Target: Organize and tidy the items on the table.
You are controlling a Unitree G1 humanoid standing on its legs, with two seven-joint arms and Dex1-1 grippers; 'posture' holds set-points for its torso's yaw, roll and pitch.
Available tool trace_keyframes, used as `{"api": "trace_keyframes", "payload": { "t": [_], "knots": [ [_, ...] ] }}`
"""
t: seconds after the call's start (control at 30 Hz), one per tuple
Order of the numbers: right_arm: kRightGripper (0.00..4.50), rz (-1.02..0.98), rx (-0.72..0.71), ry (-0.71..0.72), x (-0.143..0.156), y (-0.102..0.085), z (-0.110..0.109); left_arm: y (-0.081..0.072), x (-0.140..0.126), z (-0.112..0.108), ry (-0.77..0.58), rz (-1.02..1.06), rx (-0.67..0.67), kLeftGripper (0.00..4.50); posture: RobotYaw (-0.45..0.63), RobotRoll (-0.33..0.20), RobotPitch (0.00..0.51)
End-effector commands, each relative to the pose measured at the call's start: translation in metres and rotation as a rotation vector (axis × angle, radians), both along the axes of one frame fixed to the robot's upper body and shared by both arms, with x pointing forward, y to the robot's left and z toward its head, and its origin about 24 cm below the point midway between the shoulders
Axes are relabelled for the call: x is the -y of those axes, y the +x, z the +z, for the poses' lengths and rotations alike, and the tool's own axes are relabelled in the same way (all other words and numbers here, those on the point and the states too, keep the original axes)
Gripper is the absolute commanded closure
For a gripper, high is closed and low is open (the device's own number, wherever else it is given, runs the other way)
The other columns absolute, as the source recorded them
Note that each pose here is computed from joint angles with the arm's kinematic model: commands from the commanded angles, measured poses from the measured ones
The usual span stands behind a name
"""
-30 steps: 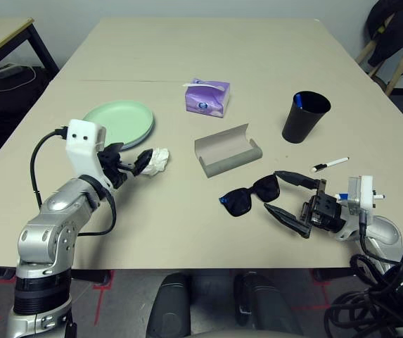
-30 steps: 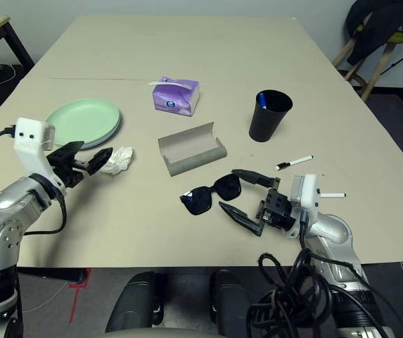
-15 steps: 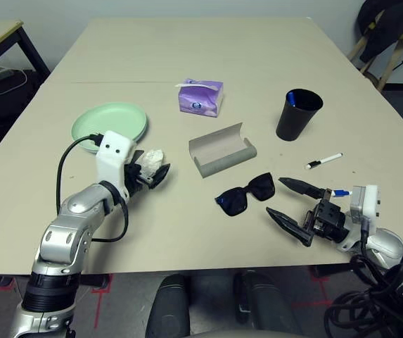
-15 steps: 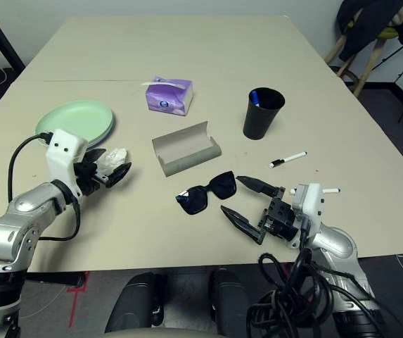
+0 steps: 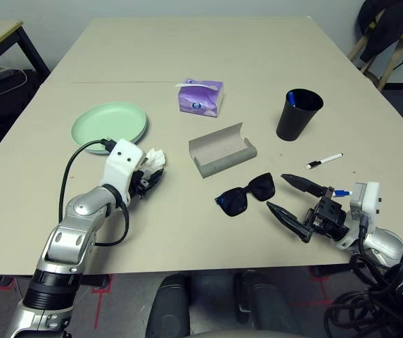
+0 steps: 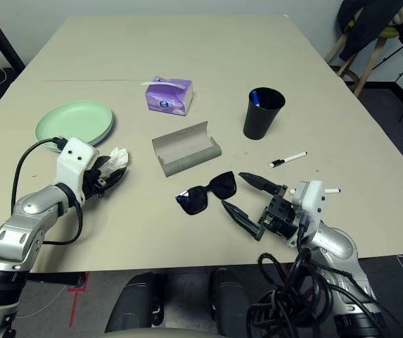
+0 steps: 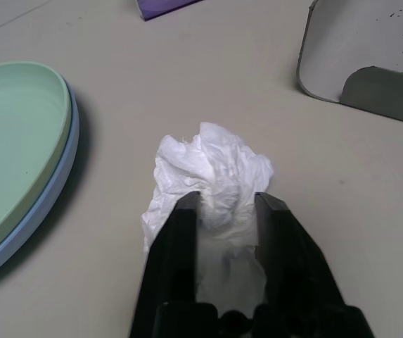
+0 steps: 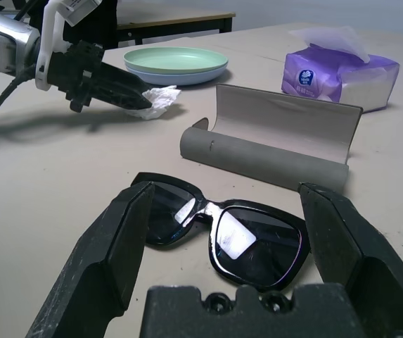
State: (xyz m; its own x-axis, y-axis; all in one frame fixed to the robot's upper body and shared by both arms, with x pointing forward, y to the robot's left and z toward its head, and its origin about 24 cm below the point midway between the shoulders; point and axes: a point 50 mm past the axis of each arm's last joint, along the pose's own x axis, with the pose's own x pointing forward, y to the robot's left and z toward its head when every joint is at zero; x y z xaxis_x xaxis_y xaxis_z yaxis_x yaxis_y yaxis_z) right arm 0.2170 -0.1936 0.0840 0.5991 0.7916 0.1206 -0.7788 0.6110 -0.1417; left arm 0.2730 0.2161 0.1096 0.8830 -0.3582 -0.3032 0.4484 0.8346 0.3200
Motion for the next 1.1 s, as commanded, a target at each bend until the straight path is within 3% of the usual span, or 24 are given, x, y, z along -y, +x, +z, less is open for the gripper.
{"api": "trace_keyframes", "payload": {
  "t": [0.03,0.07,0.4,0.53,0.8,1.1],
  "knots": [
    [0.00,0.005,0.010,-0.004,0.000,-0.001,0.004,0.002,-0.008,0.003,0.022,0.012,-0.001,4.06,-0.03,0.000,0.143],
    [0.00,0.005,0.010,-0.004,0.000,-0.001,0.003,0.003,-0.009,0.007,0.022,0.014,0.010,4.48,-0.03,0.000,0.143],
    [0.00,0.021,0.006,-0.011,0.001,0.002,0.001,0.026,-0.016,0.071,-0.039,0.027,0.177,4.48,0.00,0.000,0.143],
    [0.00,0.022,0.001,-0.016,0.004,0.003,-0.002,0.043,-0.019,0.093,-0.028,0.109,0.231,4.48,0.00,0.000,0.143],
    [0.00,0.020,0.011,-0.012,0.003,0.002,-0.003,0.078,-0.043,0.083,0.239,0.402,0.188,4.48,-0.02,0.000,0.139],
    [0.00,0.002,0.021,-0.013,0.003,-0.002,0.001,0.089,-0.049,0.068,0.436,0.457,0.156,4.48,-0.05,0.000,0.140]
  ]
}}
